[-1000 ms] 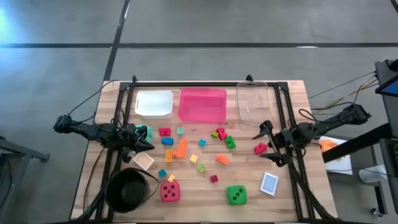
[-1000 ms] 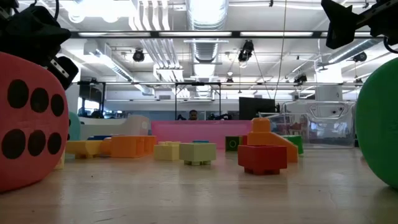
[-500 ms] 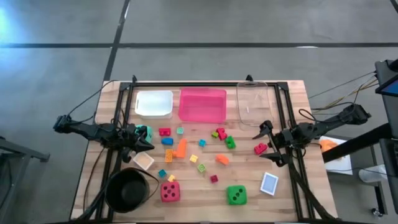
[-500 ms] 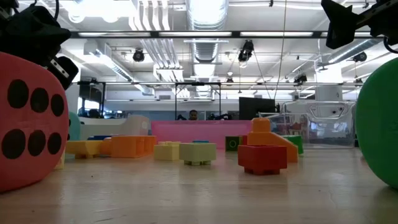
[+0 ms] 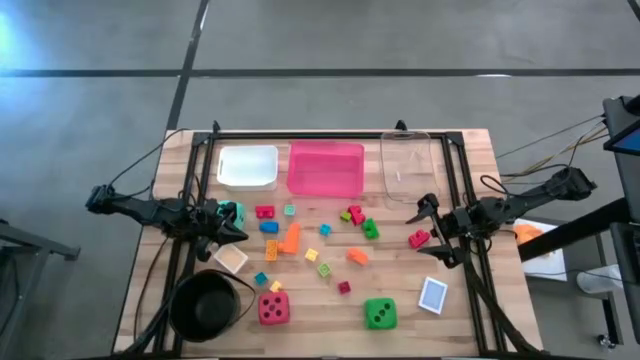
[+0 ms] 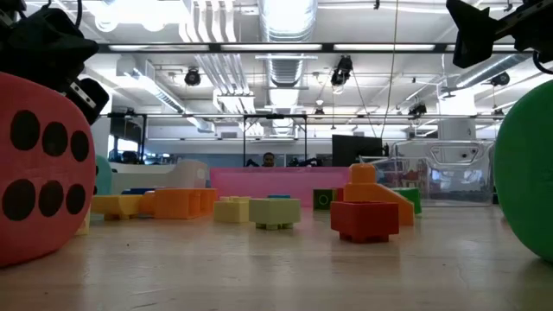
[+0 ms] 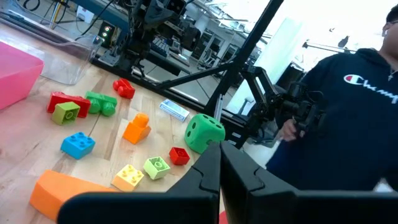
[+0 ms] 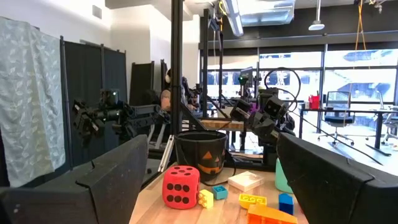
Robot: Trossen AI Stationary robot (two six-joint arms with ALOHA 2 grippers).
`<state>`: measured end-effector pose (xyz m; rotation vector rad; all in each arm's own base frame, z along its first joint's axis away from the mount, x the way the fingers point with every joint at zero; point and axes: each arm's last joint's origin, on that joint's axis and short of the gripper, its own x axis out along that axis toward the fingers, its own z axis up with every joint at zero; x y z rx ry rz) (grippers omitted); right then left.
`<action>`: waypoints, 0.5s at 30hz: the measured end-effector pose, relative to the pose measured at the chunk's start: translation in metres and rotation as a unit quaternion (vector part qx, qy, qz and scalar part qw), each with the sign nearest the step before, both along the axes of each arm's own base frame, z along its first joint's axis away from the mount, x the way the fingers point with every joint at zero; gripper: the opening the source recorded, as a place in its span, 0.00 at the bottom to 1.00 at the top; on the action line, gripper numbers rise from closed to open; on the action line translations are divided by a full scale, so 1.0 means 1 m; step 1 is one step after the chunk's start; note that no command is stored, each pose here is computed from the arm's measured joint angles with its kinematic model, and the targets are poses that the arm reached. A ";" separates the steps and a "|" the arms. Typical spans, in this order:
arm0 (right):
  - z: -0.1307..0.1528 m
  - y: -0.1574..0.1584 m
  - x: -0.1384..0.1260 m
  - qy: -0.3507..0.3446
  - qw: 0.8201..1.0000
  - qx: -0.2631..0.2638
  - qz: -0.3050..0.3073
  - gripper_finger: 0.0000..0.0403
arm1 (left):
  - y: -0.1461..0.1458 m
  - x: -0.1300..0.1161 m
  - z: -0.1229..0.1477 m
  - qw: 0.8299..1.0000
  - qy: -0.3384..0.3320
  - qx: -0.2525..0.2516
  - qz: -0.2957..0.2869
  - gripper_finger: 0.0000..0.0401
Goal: Pick & Place Toys
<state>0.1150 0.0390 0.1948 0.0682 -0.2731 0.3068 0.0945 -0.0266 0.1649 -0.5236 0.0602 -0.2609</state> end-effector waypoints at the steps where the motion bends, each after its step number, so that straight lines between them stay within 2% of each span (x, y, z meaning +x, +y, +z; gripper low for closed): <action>1: 0.000 0.000 0.000 0.000 1.000 0.000 0.000 0.86 | 0.000 0.000 0.000 1.000 0.000 0.000 0.000 0.01; 5: 0.007 -0.002 -0.001 -0.029 0.999 0.014 -0.016 0.86 | 0.000 0.000 0.000 1.000 0.000 0.000 0.000 0.01; 9: 0.024 -0.004 0.000 -0.026 0.994 0.105 -0.031 0.86 | 0.000 0.000 0.000 1.000 0.000 0.000 0.000 0.01; 11: 0.034 -0.004 0.002 -0.020 0.991 0.130 -0.039 0.86 | 0.000 0.000 0.000 1.000 0.000 0.000 0.000 0.01; 15: 0.048 -0.001 0.010 0.051 0.991 0.110 -0.050 0.86 | 0.000 0.000 0.000 1.000 0.000 0.000 0.000 0.01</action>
